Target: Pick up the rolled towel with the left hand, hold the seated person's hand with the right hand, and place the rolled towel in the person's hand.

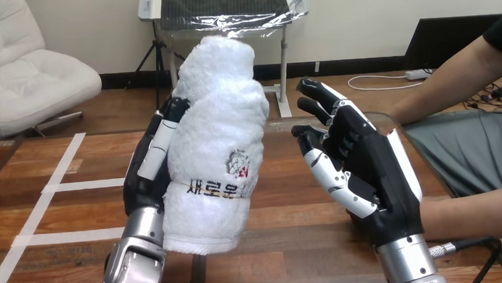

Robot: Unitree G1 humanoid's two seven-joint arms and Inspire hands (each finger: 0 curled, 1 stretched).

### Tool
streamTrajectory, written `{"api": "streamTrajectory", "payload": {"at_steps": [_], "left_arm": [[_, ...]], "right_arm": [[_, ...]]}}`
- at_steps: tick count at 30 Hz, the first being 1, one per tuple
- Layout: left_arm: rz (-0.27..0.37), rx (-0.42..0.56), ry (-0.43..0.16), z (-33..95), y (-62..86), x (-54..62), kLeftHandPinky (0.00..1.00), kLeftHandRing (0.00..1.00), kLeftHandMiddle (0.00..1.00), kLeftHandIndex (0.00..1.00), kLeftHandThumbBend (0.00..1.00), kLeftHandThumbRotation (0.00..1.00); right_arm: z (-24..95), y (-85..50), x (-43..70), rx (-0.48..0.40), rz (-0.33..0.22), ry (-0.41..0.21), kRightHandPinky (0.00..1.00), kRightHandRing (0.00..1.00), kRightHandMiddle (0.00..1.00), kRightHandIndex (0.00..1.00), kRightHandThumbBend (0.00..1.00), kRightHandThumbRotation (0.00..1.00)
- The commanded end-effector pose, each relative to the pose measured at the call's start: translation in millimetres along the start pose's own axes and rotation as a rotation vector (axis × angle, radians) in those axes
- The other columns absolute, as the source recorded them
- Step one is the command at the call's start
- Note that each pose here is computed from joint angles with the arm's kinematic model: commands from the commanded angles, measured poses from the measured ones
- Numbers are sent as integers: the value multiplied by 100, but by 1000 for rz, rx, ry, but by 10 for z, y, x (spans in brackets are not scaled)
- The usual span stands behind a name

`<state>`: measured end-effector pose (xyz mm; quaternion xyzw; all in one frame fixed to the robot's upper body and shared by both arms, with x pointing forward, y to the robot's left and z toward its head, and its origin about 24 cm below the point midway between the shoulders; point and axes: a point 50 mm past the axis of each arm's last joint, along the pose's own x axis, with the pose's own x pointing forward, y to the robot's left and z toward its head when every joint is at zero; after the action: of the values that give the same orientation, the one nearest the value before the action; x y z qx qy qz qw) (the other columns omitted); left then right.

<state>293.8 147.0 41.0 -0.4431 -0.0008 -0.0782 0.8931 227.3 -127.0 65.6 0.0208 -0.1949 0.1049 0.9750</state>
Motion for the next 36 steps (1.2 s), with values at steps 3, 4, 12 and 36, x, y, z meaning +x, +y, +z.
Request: {"api": "streamTrajectory", "payload": {"at_steps": [3, 4, 12, 36], "left_arm": [[-112, -85, -52, -28, -318, 62, 23, 33, 42, 50, 71, 0], [-113, -86, -53, -27, -324, 60, 23, 33, 42, 50, 71, 0], [-119, -94, -52, -28, -348, 42, 23, 32, 41, 50, 70, 0], [-163, -125, -51, -73, -396, -43, 22, 32, 41, 50, 70, 0]], "right_arm": [[169, -43, 158, -15, -8, -113, 71, 87, 90, 84, 31, 25], [170, -46, 158, -17, -7, -115, 71, 87, 89, 84, 31, 25], [172, -58, 154, -42, -15, -117, 69, 86, 89, 83, 31, 23], [220, -165, 144, -108, -61, -129, 71, 87, 89, 83, 33, 25]]}}
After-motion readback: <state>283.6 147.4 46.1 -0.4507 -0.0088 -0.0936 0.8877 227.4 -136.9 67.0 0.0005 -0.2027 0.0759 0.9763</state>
